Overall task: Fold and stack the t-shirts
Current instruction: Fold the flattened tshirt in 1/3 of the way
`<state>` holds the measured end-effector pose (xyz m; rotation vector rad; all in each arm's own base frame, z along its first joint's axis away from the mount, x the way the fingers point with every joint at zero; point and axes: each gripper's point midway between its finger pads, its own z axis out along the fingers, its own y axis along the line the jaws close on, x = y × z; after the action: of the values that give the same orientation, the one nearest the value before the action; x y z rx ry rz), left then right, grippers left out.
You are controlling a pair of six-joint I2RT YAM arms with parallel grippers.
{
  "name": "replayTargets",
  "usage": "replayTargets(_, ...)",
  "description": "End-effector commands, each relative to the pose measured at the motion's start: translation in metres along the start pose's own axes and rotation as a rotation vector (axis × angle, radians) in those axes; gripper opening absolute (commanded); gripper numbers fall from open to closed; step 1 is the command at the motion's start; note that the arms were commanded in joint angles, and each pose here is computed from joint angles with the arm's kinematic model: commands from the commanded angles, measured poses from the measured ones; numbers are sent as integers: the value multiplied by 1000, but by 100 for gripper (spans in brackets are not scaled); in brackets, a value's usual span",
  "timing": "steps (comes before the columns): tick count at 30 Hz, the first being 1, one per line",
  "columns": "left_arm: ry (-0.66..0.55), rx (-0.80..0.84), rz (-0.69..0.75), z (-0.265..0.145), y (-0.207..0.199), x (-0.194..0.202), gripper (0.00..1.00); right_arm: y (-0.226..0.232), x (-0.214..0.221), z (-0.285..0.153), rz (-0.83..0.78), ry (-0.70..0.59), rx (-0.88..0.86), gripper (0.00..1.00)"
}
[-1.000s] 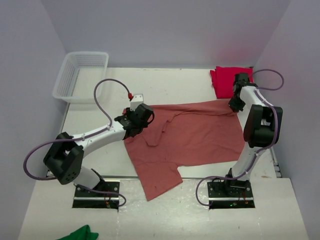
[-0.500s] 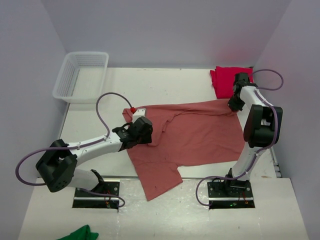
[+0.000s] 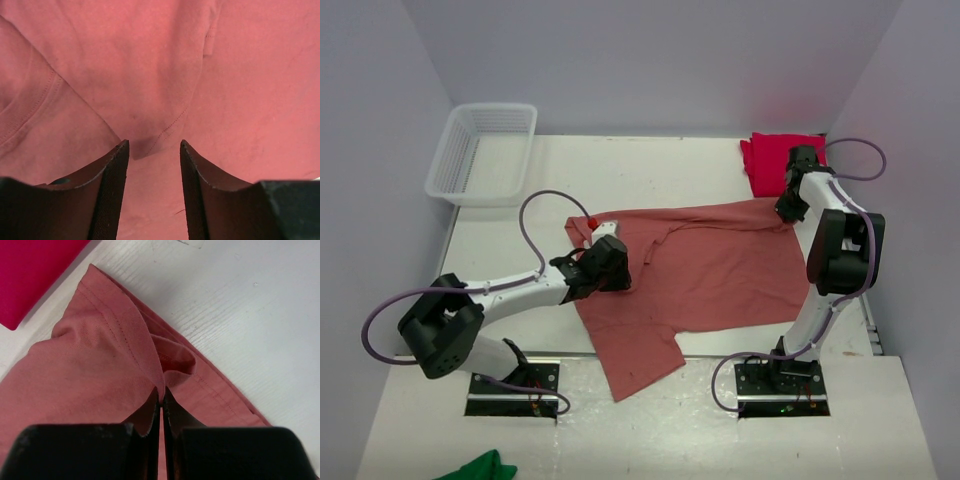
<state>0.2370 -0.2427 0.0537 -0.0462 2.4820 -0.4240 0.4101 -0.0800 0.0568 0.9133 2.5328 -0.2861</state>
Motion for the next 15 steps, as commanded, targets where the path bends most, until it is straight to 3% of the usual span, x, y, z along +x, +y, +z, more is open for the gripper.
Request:
replayTargets(1,22,33,-28,5,-8,8,46,5,-5,-4,4,-23,-22,0)
replayTargets(15,60,-20,-30,6,3,24,44,7,-4,-5,2,-18,-36,0)
